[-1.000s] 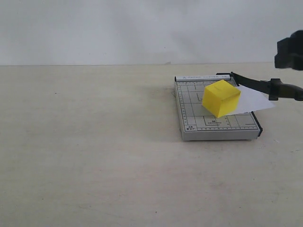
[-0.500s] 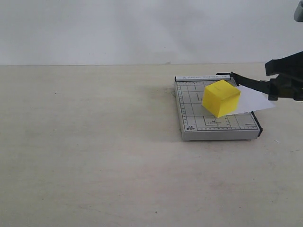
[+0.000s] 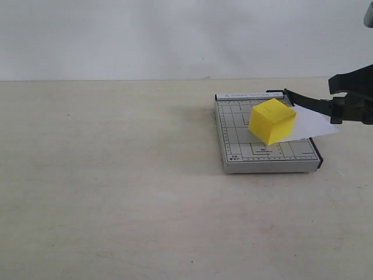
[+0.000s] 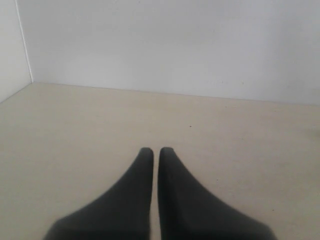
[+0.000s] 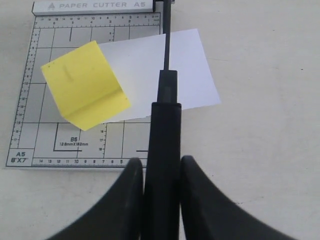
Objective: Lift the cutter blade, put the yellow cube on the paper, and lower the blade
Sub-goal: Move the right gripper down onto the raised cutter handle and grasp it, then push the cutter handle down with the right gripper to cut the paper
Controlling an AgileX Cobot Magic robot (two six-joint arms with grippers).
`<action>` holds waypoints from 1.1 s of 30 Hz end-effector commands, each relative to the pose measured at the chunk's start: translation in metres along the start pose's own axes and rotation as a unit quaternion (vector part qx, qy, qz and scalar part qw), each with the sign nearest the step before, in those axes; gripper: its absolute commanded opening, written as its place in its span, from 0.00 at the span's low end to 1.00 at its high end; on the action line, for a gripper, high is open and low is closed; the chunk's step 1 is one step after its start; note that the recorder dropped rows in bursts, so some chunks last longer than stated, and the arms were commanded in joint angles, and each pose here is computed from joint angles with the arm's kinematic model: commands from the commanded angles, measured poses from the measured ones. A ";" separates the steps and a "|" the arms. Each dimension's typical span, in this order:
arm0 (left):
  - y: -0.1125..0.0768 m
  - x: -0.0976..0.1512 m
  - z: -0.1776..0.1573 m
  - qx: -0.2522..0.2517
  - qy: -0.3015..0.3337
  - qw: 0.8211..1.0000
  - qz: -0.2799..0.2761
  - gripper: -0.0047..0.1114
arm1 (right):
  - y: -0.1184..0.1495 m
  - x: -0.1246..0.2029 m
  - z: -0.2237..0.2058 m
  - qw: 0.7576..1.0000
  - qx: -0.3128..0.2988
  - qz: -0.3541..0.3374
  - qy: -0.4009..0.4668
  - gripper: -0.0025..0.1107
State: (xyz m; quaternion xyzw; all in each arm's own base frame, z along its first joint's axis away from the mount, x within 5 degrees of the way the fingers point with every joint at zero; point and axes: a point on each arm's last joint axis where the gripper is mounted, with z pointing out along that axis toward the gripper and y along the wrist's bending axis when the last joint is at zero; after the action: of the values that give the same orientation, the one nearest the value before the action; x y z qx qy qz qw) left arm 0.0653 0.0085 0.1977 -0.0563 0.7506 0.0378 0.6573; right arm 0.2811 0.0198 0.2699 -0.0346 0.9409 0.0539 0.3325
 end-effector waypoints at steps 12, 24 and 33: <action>0.000 0.001 0.000 0.003 0.001 1.000 -0.003 0.08 | 0.000 0.061 0.023 0.995 -0.009 0.018 0.095 0.02; 0.000 0.001 0.000 0.003 0.001 1.000 -0.003 0.08 | -0.001 0.085 0.045 0.992 -0.019 0.017 0.124 0.02; 0.000 0.001 0.000 0.003 0.001 1.000 -0.003 0.08 | -0.003 0.093 0.065 0.988 -0.017 0.025 0.154 0.02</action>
State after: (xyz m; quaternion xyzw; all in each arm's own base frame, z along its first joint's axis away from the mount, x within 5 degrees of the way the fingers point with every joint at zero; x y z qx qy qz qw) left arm 0.0653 0.0085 0.1977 -0.0563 0.7506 0.0378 0.6573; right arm 0.2623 0.0193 0.1786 -0.0194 0.9645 0.0580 0.2570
